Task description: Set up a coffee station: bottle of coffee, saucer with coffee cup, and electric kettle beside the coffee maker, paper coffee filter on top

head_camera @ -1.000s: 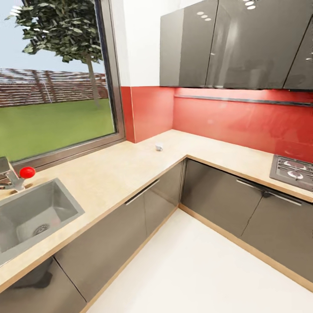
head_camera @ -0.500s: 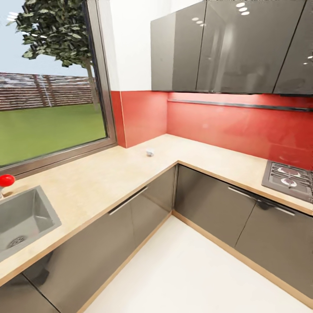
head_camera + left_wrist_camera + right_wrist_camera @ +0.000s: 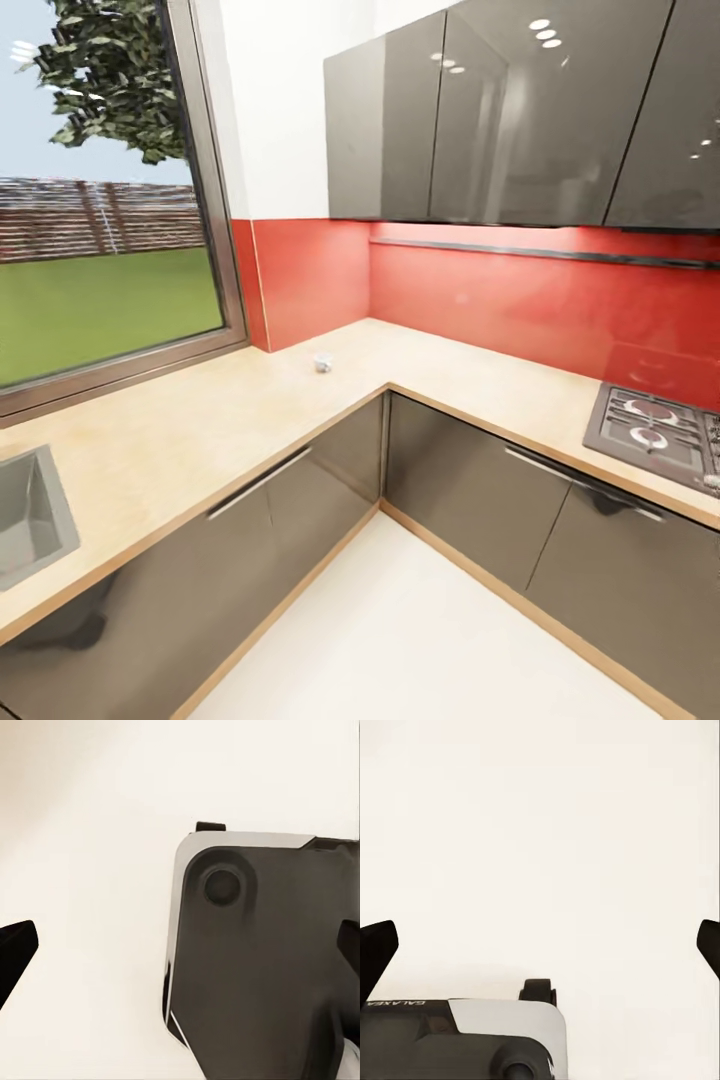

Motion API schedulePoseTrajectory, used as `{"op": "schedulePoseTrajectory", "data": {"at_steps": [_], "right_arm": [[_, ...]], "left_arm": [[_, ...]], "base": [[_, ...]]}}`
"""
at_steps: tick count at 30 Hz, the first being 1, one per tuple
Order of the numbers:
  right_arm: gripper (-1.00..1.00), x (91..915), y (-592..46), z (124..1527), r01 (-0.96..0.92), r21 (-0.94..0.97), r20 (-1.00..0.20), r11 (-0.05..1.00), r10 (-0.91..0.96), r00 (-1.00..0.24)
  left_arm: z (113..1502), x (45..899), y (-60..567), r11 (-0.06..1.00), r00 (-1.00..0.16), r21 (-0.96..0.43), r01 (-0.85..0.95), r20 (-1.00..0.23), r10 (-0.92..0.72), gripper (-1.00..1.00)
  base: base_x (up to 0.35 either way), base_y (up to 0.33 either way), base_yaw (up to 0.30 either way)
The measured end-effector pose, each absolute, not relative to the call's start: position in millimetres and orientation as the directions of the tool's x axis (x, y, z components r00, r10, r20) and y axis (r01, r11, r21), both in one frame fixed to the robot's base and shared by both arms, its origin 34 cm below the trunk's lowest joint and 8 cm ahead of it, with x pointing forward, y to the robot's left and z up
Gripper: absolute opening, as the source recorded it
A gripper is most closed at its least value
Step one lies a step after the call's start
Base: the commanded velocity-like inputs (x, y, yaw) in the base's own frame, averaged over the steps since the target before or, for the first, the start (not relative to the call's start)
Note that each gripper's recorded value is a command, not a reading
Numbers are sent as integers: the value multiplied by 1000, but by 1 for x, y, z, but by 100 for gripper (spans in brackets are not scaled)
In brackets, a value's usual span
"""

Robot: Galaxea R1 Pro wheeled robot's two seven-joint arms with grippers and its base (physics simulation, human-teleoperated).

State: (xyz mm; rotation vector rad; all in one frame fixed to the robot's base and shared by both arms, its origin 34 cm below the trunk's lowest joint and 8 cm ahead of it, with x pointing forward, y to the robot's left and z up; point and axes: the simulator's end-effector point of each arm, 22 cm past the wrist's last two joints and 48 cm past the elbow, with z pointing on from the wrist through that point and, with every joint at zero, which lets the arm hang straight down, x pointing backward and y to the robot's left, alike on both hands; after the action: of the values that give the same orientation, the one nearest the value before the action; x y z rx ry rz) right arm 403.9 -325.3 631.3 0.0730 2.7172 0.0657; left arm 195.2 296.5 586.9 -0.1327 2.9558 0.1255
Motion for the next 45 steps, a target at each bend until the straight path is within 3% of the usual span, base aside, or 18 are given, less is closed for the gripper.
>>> {"op": "schedulePoseTrajectory", "data": {"at_steps": [15, 45], "right_arm": [[100, 406, -310, 632, 32, 74, -410, 997, 59, -910], [100, 405, -302, 631, 24, 82, -408, 996, 55, -912]], "left_arm": [[588, 198, 297, 991, -977, 76, -112, -191, -95, 100], [587, 197, 296, 992, -978, 75, -107, -188, -91, 100]], "base": [[161, -247, 240], [7, -5, 286]]}}
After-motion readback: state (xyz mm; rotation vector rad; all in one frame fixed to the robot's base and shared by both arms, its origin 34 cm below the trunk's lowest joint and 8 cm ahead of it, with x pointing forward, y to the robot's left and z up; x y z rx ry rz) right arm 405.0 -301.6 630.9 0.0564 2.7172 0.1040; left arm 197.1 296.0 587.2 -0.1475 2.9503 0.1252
